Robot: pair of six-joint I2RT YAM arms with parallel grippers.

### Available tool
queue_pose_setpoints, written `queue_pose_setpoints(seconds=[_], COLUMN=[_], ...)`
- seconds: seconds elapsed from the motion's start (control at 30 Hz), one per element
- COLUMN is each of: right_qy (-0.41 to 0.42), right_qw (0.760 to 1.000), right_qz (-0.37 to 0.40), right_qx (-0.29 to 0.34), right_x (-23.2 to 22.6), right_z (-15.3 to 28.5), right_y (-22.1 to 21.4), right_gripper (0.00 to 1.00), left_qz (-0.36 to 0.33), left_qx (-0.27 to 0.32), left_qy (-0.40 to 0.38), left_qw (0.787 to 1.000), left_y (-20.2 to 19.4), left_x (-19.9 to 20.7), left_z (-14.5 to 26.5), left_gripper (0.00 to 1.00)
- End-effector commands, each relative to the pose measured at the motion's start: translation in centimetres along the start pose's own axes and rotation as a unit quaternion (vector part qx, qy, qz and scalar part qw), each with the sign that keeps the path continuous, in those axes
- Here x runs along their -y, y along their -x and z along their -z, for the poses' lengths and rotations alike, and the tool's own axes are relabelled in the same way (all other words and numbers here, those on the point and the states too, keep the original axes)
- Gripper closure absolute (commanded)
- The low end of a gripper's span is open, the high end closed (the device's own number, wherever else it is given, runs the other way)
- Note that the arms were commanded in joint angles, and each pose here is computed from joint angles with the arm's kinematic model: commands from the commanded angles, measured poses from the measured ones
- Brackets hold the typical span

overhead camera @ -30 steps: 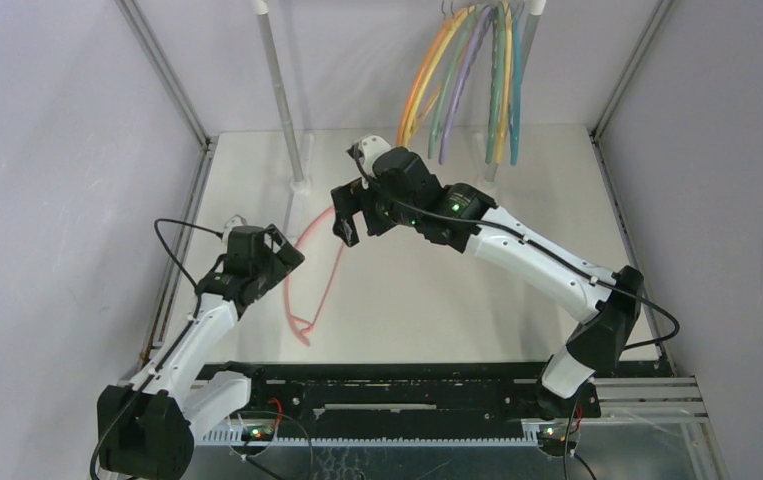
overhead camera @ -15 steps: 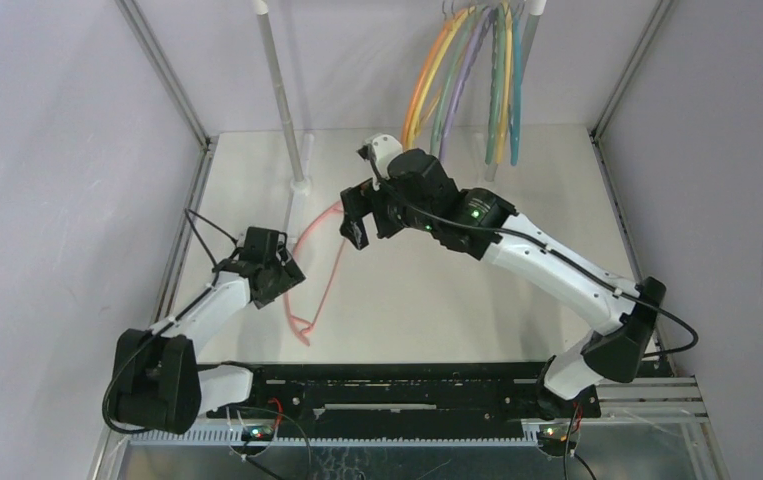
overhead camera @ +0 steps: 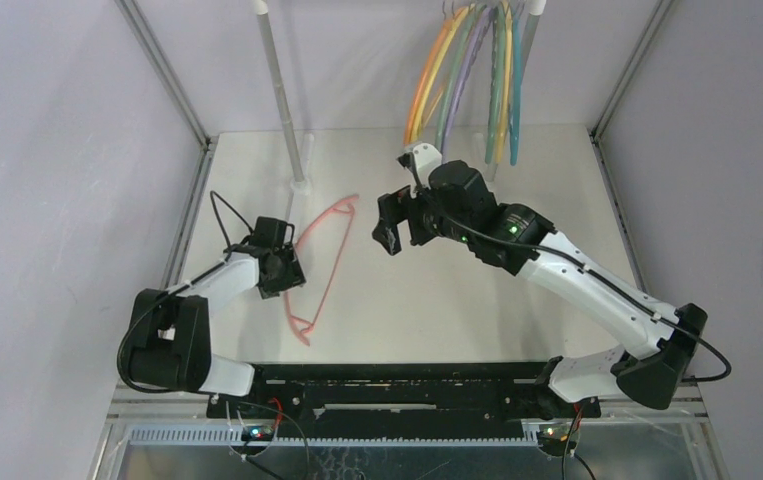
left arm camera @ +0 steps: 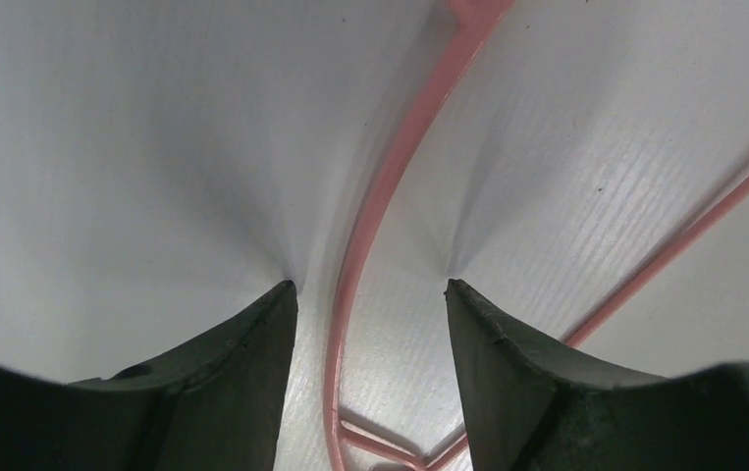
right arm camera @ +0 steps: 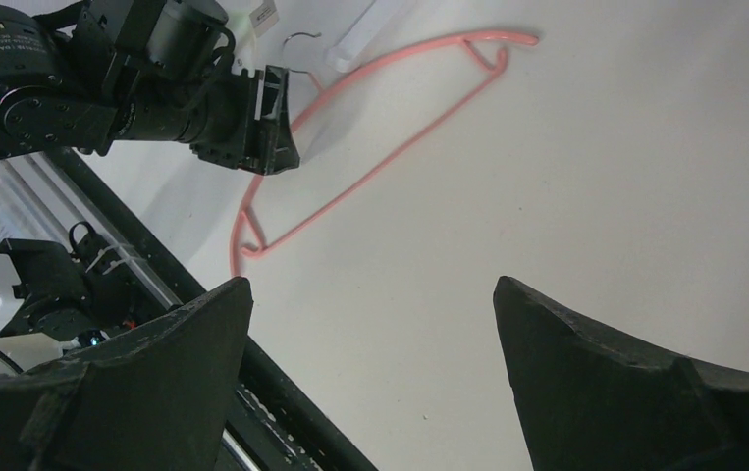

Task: Organize the hangers

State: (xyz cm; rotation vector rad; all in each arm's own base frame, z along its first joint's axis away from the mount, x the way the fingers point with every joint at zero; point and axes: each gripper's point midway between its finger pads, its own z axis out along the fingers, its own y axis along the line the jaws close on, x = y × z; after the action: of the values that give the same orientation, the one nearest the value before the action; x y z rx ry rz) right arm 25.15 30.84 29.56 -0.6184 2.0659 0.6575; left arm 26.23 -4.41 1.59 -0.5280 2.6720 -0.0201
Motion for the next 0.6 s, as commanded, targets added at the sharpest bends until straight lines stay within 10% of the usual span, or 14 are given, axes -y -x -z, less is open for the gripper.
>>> queue_pose_setpoints(seconds=[0.0,0.17,0.57], right_qy=[0.0,-0.009,-0.001], right_qw=[0.999,0.999,0.999], right_qz=[-0.011,-0.024,-0.023], right_qx=[0.047,0.045,0.036], right_x=[0.3,1.1,1.2], right_z=[2.1,2.7,2.2], right_y=[2.0,1.1,0.6], right_gripper=[0.0,0.0,0.0], left_qz=[-0.022,-0.04,-0.063], left_qx=[0.002,-0.007,0.042], left_qy=[-0.014,-0.012,-0.019], left_qw=[1.0,0.999,0.997], left_y=[0.5,0.4,3.3], left_x=[0.4,0.4,1.0], left_z=[-0.4,-0.5,2.3], left_gripper=[0.42,0.92,1.0])
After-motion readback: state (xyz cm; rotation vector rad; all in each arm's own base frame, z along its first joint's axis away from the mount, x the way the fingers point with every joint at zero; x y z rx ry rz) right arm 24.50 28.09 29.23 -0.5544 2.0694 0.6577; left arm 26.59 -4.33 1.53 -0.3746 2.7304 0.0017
